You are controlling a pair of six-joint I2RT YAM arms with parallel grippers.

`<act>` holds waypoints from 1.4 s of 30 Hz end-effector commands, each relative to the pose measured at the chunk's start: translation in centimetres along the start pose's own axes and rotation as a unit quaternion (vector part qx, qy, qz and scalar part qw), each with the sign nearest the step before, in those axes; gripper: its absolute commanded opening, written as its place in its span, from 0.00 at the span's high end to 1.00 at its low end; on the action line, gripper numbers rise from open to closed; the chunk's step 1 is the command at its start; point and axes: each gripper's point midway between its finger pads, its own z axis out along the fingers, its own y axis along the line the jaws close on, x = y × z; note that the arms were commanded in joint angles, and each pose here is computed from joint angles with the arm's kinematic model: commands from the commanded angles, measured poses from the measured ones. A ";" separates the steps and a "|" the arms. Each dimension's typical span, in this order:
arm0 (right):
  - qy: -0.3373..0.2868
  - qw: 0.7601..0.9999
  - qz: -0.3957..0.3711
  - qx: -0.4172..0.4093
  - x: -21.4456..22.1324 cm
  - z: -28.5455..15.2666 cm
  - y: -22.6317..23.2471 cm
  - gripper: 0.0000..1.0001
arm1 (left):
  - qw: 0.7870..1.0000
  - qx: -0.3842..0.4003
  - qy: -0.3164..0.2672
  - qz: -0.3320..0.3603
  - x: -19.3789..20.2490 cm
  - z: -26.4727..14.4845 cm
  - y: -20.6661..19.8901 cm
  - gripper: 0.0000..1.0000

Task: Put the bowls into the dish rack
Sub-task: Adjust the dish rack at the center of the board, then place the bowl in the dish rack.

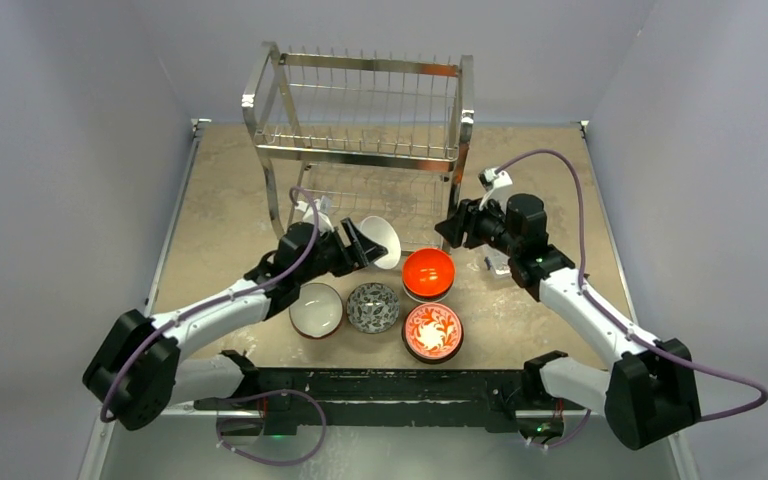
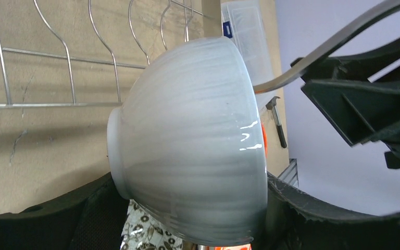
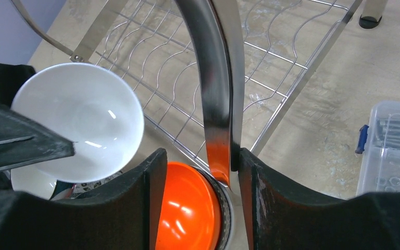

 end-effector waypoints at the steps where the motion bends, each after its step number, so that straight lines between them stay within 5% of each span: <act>1: -0.011 0.999 0.002 -0.046 -0.6 -1.2 2.6 0.45 | 0.996 0.065 -0.059 0.029 -4.3 1.6 -4.5 0.81; 13: -0.018 0.998 0.011 -0.061 -0.2 -2.9 3.7 0.28 | 0.991 0.095 -0.083 0.037 -6.4 6.7 -5.7 0.84; 25: -0.021 0.998 0.008 -0.056 0.1 -3.9 3.8 0.27 | 0.986 0.108 -0.105 0.070 -8.0 11.8 -5.7 0.89; 42: -0.024 1.000 -0.003 -0.019 0.7 -5.1 2.6 0.25 | 0.975 0.002 -0.119 0.187 -11.6 18.5 -3.1 0.93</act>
